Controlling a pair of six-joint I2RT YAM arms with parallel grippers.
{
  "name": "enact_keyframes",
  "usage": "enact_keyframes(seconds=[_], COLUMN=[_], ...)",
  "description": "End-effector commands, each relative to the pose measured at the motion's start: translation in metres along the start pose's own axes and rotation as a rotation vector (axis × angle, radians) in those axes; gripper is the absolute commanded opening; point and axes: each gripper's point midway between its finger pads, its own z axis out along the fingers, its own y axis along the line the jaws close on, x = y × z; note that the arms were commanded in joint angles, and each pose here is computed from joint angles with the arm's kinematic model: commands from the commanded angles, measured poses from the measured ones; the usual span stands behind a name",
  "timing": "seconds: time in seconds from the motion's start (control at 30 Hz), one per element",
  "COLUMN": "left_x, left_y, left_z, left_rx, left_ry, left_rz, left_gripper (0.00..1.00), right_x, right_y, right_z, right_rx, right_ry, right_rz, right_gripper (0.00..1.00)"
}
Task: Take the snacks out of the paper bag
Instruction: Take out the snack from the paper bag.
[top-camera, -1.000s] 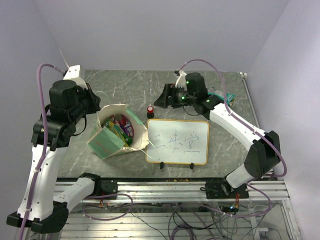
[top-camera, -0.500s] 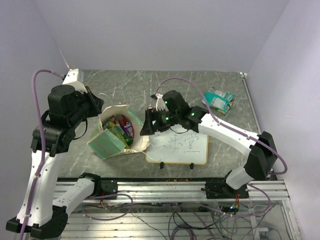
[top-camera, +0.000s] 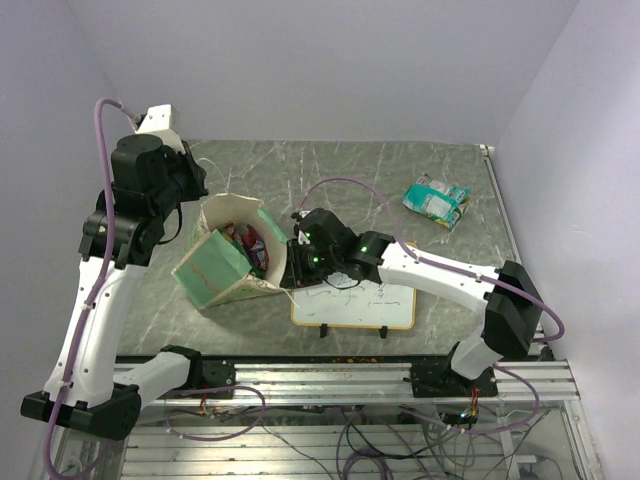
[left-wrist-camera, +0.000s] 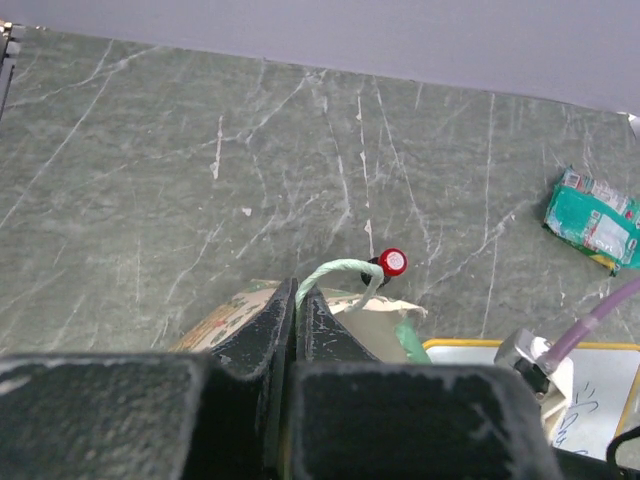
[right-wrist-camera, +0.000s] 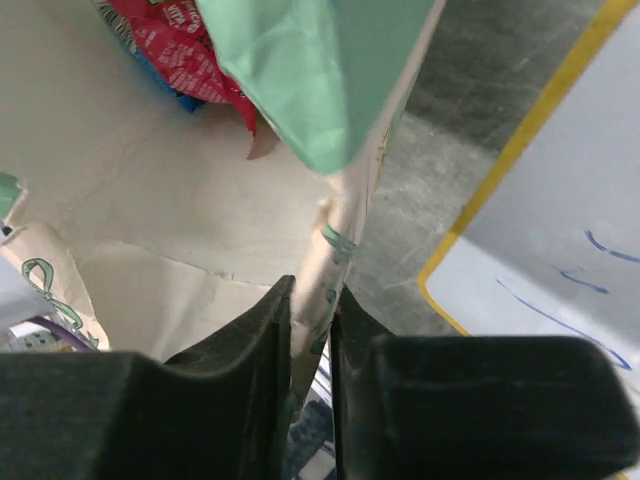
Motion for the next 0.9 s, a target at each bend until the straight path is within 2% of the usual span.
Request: enact_keyframes(seconds=[0.0, 0.17, 0.23, 0.3, 0.37, 0.47, 0.57, 0.67, 0.77, 0.87], left_x=[-0.053, 0.003, 0.028, 0.048, 0.063, 0.073, 0.075, 0.083, 0.082, 0.085], left_y=[-0.029, -0.025, -0.027, -0.033, -0.041, -0.048, -0.049, -0.048, -0.051, -0.051], left_z=[-0.031, -0.053, -0.064, -0.075, -0.085, -0.094, -0.099, -0.098, -0.096, -0.092], left_rx=[0.151, 0.195, 0.220, 0.261, 0.315, 0.371, 0.392, 0.394, 0.392, 0.378], left_ry=[-0.204, -0.071, -0.019, 0.022, 0.042, 0.050, 0.027, 0.043, 0.065, 0.100], left_rz=[0.033, -0.014, -0.100, -0.252, -0.380, -0.530, -0.582, -0.588, -0.582, -0.565], left_gripper=[0.07, 0.07, 0.07, 0.07, 0.07, 0.07, 0.07, 0.07, 0.07, 0.07], right_x=[-0.009, 0.002, 0.010, 0.017, 0.020, 0.017, 0.000, -0.021, -0.039, -0.037], right_y=[0.021, 0.033, 0.027, 0.017, 0.006, -0.007, -0.014, -0.017, 0.004, 0.049], right_z=[0.016, 0.032, 0.032, 0.024, 0.013, -0.006, -0.027, -0.044, -0.057, -0.065], right_rx=[-0.054, -0.057, -0.031, 0.000, 0.029, 0.077, 0.132, 0.183, 0.109, -0.139], right_ry=[-0.059, -0.011, 0.018, 0.023, 0.001, -0.047, -0.132, -0.220, -0.315, -0.442], right_rz=[-0.010, -0.091, -0.116, -0.132, -0.147, -0.185, -0.254, -0.319, -0.352, -0.393], right_gripper=[0.17, 0.20, 0.24, 0.26, 0.30, 0.43, 0.54, 0.58, 0.60, 0.60])
